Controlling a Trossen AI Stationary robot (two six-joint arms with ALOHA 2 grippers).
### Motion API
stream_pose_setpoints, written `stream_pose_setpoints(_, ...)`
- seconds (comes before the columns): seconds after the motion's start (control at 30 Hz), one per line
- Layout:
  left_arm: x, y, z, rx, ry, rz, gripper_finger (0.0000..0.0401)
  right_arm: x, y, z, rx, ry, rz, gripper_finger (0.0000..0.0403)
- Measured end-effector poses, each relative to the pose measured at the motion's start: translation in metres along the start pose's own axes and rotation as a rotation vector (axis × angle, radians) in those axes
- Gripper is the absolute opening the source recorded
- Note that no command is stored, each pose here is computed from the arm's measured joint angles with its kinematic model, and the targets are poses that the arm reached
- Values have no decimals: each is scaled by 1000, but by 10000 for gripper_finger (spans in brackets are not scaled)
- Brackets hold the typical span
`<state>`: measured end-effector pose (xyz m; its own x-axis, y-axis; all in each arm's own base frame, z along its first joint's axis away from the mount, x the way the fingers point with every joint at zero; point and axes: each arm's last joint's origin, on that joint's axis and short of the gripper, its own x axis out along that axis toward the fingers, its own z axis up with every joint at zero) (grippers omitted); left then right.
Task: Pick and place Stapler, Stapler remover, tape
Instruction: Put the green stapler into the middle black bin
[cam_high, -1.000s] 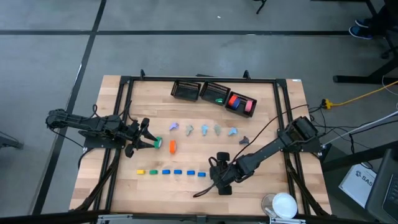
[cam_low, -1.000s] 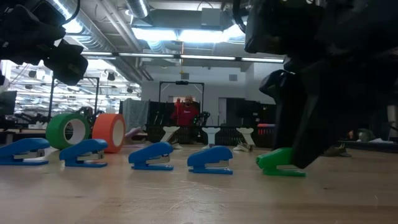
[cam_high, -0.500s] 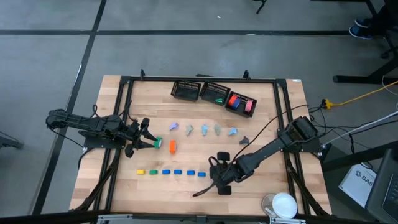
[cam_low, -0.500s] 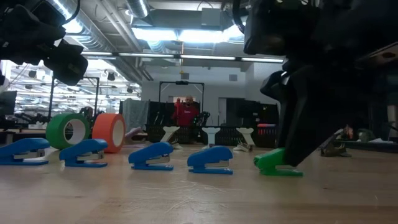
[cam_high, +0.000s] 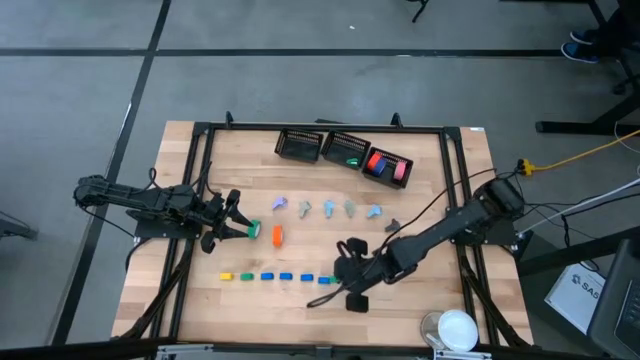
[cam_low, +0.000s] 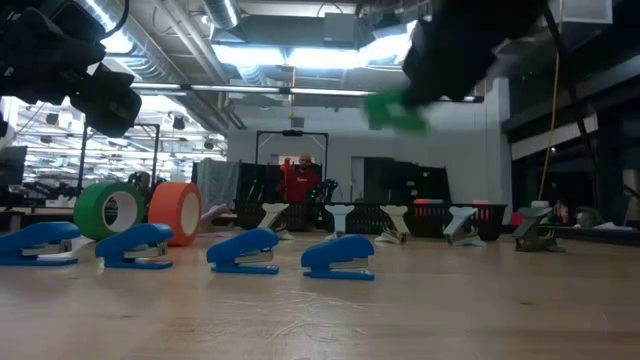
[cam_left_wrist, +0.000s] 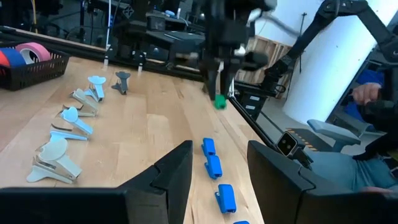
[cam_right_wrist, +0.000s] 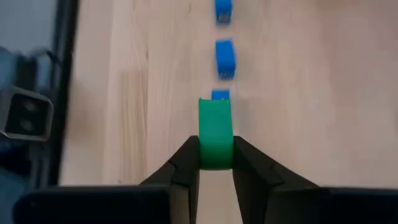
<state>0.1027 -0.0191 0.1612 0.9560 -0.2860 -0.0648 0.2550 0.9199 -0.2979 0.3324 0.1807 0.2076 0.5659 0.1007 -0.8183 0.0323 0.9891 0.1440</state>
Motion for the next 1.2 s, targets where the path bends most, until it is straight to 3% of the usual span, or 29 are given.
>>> stream_pose_setpoints(0.27, 0, 0, 0, 0, 0, 0, 150, -32, -19, 40, 187, -69, -10, 77)
stream_pose_setpoints(0.77, 0, 0, 0, 0, 0, 0, 150, -75, -91, 116, 422, -225, -88, 77)
stream_pose_setpoints(1.2, 0, 0, 0, 0, -1, 0, 150, -81, -161, 124, 663, -212, -219, 75)
